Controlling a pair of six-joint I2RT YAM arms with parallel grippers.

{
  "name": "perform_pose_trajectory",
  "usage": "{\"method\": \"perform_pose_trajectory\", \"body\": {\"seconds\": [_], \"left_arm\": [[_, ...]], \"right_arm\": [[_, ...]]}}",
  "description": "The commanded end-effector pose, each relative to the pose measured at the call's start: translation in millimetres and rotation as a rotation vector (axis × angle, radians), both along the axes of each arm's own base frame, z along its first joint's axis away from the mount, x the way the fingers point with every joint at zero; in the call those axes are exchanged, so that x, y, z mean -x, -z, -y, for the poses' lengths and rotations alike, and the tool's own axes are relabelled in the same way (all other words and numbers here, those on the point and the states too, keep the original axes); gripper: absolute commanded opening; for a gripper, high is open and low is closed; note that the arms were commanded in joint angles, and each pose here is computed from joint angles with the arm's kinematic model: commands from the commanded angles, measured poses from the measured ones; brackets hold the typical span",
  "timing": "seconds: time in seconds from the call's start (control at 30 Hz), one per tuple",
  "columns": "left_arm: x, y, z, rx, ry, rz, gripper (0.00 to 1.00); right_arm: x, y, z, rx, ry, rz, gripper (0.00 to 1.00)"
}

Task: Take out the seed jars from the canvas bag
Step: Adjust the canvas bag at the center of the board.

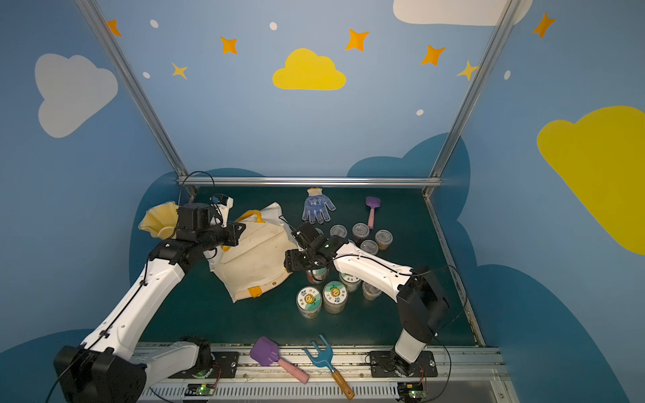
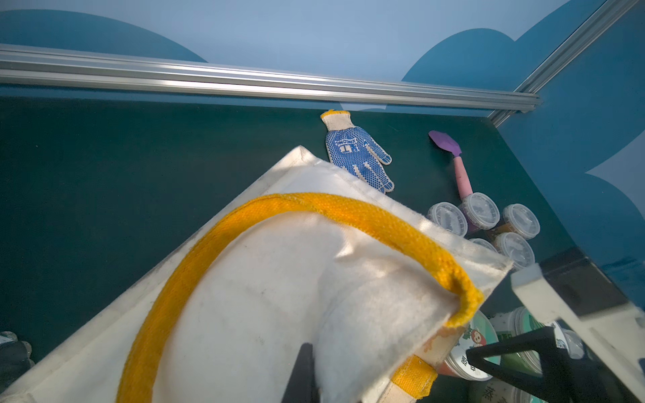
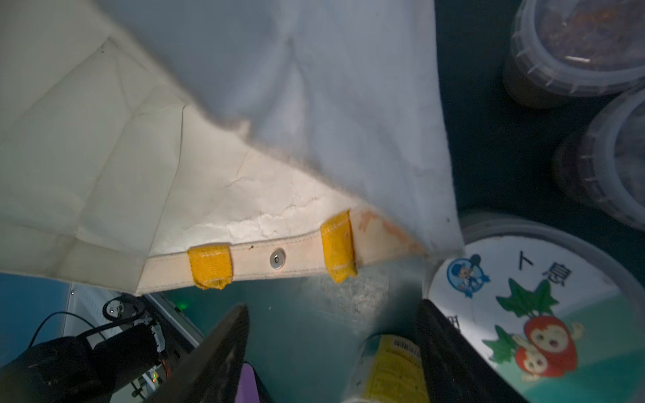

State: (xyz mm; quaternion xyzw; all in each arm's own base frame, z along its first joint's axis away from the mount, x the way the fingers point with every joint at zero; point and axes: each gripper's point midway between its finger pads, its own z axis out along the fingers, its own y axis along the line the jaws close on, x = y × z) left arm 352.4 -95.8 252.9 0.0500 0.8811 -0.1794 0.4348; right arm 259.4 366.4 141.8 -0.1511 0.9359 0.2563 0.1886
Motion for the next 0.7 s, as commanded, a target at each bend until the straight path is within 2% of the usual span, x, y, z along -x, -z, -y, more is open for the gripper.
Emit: {"method": "perform_pose_trajectory", "body": {"seconds": [0.0,0.3,0.37,0.57,0.67], "left_arm": [[0.3,-5.2,0.0,0.016,0.001,0.018,0.09],[0.2,-5.2,0.0,0.016,0.002,0.017,0.09],[0.3,-5.1,0.0,0.017,0.002,0.017,0.09],[-0.7,-4.3,0.6,0.021,0.004,0.013,0.09],[-0.1,-3.1,-0.2,0.017,0.001,0.008,0.09]], "right_arm": [[-16.0,-0.5,-8.7,-0.017,0.047,0.053,0.72],[-21.2,26.7,-12.6,0.006,0.076,0.028,0.71],[-23.8,31.7,-17.3,0.001,0.079,0.025,0.67],[-30.1,44.0,-32.5,-0.038,0.082,0.033,0.25],[-27.9,26.1,-32.9,-0.092,0.088,0.073,0.08]]}}
